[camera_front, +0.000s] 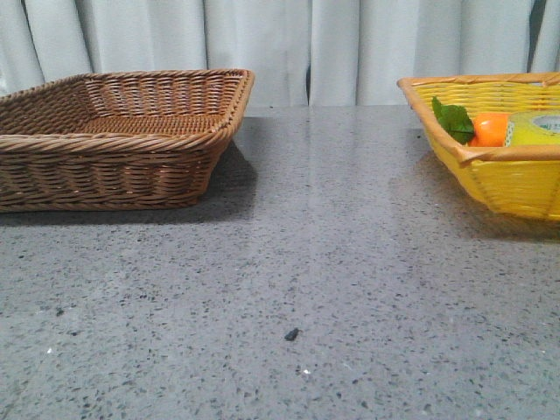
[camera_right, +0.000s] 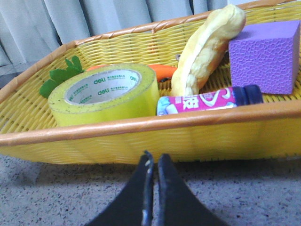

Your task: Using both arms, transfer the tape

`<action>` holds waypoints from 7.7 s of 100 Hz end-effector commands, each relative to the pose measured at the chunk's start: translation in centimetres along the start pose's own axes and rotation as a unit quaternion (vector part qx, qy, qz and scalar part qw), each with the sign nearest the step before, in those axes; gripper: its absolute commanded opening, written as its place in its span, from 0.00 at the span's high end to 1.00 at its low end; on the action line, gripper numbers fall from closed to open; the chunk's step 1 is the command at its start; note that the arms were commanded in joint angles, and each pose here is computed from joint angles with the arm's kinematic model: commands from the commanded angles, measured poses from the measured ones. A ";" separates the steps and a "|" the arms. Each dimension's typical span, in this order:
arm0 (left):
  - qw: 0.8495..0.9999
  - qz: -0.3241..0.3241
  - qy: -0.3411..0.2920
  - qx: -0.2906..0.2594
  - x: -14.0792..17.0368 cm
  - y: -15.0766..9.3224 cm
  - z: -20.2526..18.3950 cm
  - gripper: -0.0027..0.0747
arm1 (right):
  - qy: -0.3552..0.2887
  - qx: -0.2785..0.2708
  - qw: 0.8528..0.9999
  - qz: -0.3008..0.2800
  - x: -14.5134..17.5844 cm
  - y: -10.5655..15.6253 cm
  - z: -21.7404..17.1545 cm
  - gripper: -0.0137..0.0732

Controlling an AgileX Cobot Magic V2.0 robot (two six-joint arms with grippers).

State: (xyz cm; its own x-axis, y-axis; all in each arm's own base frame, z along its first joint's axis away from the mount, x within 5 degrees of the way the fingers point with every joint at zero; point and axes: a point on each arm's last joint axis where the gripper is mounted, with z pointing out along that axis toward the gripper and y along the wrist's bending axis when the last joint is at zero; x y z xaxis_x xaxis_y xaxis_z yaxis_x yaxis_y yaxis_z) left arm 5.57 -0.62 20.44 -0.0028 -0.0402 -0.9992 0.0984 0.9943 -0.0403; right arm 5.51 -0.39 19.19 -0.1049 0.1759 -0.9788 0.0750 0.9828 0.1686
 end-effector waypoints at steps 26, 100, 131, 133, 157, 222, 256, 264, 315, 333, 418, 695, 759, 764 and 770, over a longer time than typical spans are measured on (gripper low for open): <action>0.995 -0.016 -0.093 -0.002 -4.9 -0.1 -0.9 0.99 | -0.059 -0.012 0.998 0.001 -2.5 0.5 -0.6 0.92; 0.994 -0.019 -0.104 -0.003 -11.1 -0.3 0.6 0.99 | 0.094 0.021 0.995 0.007 -13.5 2.4 3.4 0.90; 0.996 -0.019 -0.090 -0.001 -10.9 -0.3 0.7 0.99 | 0.198 -0.037 0.977 -0.078 -16.3 5.0 7.1 0.62; 0.996 -0.019 -0.090 -0.001 -10.9 -0.3 0.7 0.99 | 0.206 -0.041 0.974 -0.080 -16.4 5.3 7.4 0.58; 0.993 -0.019 -0.113 -0.005 -11.3 -0.2 0.6 0.99 | 0.329 -0.048 0.937 -0.103 -16.9 7.8 12.5 0.41; 0.993 -0.019 -0.114 -0.005 -11.3 -0.2 0.6 0.99 | 0.486 -0.038 0.863 -0.132 -12.2 11.0 21.7 0.42; 0.993 -0.019 -0.114 -0.005 -11.3 -0.2 0.6 0.99 | 0.488 -0.036 0.862 -0.136 -11.8 11.0 22.3 0.78; 0.993 -0.019 -0.114 -0.005 -11.3 -0.2 0.6 0.99 | 0.487 -0.036 0.862 -0.137 -11.8 11.0 22.4 0.86; 0.993 -0.019 -0.114 -0.005 -11.3 -0.2 0.6 0.99 | 0.394 -0.161 0.890 -0.165 -22.0 17.5 19.1 0.93; 0.993 -0.019 -0.114 -0.005 -11.3 -0.2 0.6 0.99 | 0.377 -0.238 0.875 -0.189 -21.9 22.2 17.1 0.93; 0.993 -0.019 -0.115 -0.005 -11.3 -0.2 0.6 0.99 | 0.466 -0.249 0.811 -0.254 -12.8 27.7 20.7 0.87; 0.797 0.221 0.255 0.501 -10.7 -28.1 20.5 0.44 | 0.059 -0.161 0.971 -0.168 -31.8 10.1 0.9 0.91; 0.778 0.257 0.335 0.465 -7.1 -28.3 22.0 0.44 | 0.074 -0.154 0.970 -0.171 -31.5 10.0 0.9 0.91; 0.777 0.256 0.339 0.464 -6.9 -28.4 22.1 0.44 | 0.074 -0.154 0.970 -0.171 -31.5 10.0 0.9 0.91; 0.776 0.257 0.341 0.464 -6.7 -28.4 22.1 0.46 | 0.074 -0.154 0.970 -0.171 -31.5 10.0 0.9 0.91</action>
State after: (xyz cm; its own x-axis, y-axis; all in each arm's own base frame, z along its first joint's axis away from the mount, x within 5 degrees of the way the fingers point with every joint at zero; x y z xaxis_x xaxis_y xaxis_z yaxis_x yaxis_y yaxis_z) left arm 24.70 -30.67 25.59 -0.2371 0.7753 -0.5854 0.9461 0.3211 0.0421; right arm 10.61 4.16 50.53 -0.2990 -0.1915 -0.9348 -0.3001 0.9488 -0.0984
